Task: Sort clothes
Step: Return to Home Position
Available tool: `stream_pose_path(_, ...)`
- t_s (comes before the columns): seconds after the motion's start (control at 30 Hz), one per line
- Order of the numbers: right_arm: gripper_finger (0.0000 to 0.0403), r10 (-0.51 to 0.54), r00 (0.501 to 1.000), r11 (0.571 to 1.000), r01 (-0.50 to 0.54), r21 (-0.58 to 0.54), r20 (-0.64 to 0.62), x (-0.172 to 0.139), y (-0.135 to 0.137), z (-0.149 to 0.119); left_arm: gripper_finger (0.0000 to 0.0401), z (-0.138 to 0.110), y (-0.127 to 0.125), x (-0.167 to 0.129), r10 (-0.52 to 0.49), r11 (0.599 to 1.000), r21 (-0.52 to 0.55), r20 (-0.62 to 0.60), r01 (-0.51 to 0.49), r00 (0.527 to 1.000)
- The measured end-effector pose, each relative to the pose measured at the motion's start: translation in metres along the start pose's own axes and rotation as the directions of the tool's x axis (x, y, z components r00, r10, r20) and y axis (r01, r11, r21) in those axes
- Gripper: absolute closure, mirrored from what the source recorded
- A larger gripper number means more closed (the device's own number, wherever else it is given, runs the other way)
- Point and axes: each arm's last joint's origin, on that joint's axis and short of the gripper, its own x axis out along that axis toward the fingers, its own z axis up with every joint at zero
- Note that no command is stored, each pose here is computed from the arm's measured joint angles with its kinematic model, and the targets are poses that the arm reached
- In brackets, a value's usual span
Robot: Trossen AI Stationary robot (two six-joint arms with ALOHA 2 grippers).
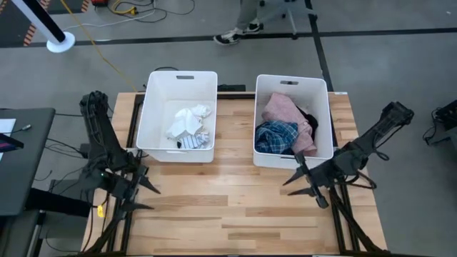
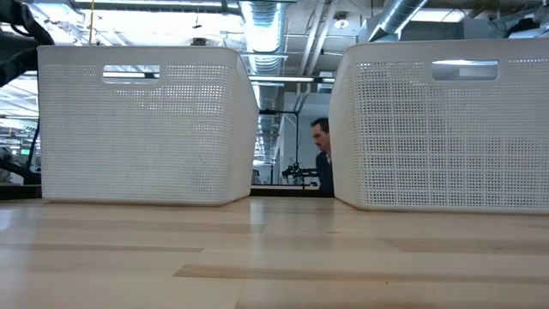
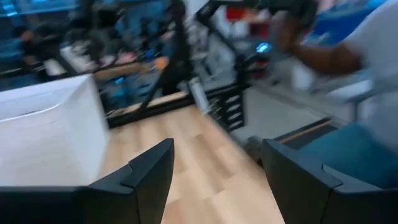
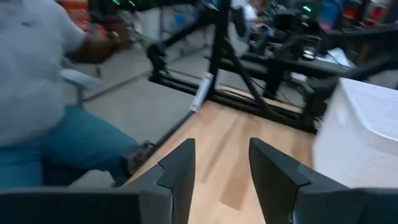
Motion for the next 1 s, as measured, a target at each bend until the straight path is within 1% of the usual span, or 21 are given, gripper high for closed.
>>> stream_pose_path(0.07,0.0238,0.048,0.998,0.999,-0.049,0.002,0.039,0.0,0.002,-0.01,0.0166,-0.004,-0.003,0.0,-0.062,0.998,-0.01,0.041,0.063,0.997)
stream_pose_path(0.17,0.0239,0.109,0.991,0.994,-0.108,-0.025,0.074,0.0,0.006,-0.025,0.0166,-0.01,-0.006,0.0,-0.15,0.988,-0.002,0.109,0.152,0.983)
stream_pose_path(0.3,0.0239,0.186,0.977,0.982,-0.183,-0.039,0.102,-0.003,0.008,-0.043,0.0166,-0.028,-0.008,-0.002,-0.254,0.967,0.027,0.166,0.253,0.953)
stream_pose_path(0.37,0.0239,0.203,0.97,0.979,-0.2,-0.039,0.133,-0.007,0.008,-0.051,0.0166,-0.038,-0.008,-0.005,-0.302,0.953,0.025,0.182,0.303,0.936)
stream_pose_path(0.47,0.0239,0.205,0.962,0.979,-0.202,-0.033,0.182,-0.013,0.008,-0.064,0.0166,-0.055,-0.004,-0.009,-0.32,0.944,-0.009,0.224,0.33,0.921)
stream_pose_path(0.6,0.0239,0.224,0.94,0.974,-0.225,-0.024,0.258,-0.021,0.008,-0.082,0.0166,-0.081,0.003,-0.017,-0.318,0.938,-0.052,0.267,0.343,0.91)
stream_pose_path(0.63,0.0239,0.225,0.937,0.973,-0.229,-0.019,0.268,-0.022,0.008,-0.088,0.0166,-0.083,0.005,-0.018,-0.315,0.935,-0.075,0.283,0.348,0.906)
stream_pose_path(0.7,0.0239,0.223,0.929,0.973,-0.23,-0.01,0.297,-0.025,0.008,-0.099,0.0168,-0.085,0.006,-0.018,-0.313,0.936,-0.084,0.249,0.342,0.916)
stream_pose_path(0.77,0.0239,0.219,0.922,0.972,-0.234,0.007,0.32,-0.028,0.008,-0.109,0.0174,-0.086,0.006,-0.018,-0.312,0.939,-0.071,0.236,0.337,0.92)
stream_pose_path(0.87,0.0239,0.209,0.92,0.972,-0.232,0.031,0.333,-0.031,0.007,-0.126,0.0186,-0.085,0.008,-0.018,-0.305,0.942,-0.065,0.249,0.33,0.919)
stream_pose_path(1.0,0.0239,0.191,0.934,0.976,-0.213,0.043,0.302,-0.029,0.004,-0.13,0.0201,-0.09,0.009,-0.016,-0.282,0.954,-0.045,0.198,0.297,0.939)
